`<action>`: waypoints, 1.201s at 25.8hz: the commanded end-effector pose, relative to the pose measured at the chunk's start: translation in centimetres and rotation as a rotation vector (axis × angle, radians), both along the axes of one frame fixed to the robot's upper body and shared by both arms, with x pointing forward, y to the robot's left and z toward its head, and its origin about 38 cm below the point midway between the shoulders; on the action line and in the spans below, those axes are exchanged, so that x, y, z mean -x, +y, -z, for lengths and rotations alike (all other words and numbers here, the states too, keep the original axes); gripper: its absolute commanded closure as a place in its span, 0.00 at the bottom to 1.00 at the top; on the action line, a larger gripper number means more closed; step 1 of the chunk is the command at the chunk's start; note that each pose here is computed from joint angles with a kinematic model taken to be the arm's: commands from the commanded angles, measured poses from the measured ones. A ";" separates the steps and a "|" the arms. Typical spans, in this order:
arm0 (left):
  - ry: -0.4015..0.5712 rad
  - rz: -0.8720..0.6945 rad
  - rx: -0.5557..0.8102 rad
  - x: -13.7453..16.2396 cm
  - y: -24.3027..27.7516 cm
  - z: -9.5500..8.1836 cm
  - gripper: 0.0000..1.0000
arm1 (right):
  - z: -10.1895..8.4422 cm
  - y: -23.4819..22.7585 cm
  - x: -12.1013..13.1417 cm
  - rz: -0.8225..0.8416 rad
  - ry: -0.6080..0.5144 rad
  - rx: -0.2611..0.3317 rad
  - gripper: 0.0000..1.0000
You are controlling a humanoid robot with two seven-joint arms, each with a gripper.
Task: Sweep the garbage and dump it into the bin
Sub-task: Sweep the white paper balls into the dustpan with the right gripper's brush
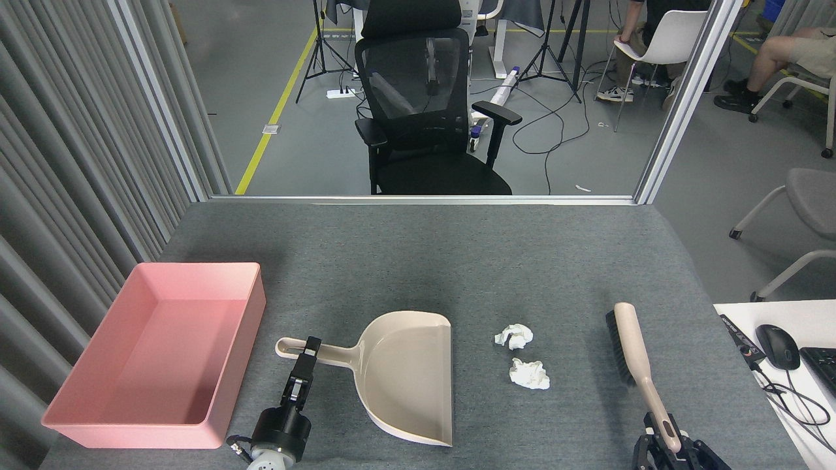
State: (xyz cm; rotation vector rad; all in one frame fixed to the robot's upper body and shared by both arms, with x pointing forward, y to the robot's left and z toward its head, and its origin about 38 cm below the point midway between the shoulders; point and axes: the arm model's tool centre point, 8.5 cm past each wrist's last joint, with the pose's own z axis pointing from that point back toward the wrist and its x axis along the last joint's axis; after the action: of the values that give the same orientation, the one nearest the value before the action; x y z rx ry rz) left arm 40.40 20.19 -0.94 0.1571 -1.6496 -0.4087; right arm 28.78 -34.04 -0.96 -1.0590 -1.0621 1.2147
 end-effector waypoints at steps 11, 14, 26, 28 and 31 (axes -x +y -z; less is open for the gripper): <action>0.036 0.010 -0.120 0.1 0.3 0.8 0.94 | 0.5 8.1 -3.5 -0.157 -0.008 -0.086 0.93; 0.038 0.005 -0.126 -0.2 0.4 0.5 0.94 | 1.2 9.5 -3.3 -0.177 0.010 -0.107 0.93; 0.036 0.022 -0.160 -0.3 0.1 0.4 0.94 | 2.7 15.3 -0.7 -0.268 0.029 -0.227 0.92; 0.035 0.024 -0.162 -0.3 0.1 0.4 0.93 | 2.4 17.3 -0.6 -0.288 0.021 -0.262 0.92; 0.034 0.024 -0.162 -0.3 0.1 0.4 0.93 | 1.9 20.6 -0.3 -0.332 0.015 -0.310 0.92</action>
State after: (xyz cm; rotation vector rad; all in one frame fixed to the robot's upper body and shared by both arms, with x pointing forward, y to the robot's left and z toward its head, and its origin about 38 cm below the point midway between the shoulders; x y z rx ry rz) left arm 40.73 20.34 -1.32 0.2515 -1.5855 -0.5583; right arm 29.31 -16.48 -3.45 -0.6988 -1.3469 1.2735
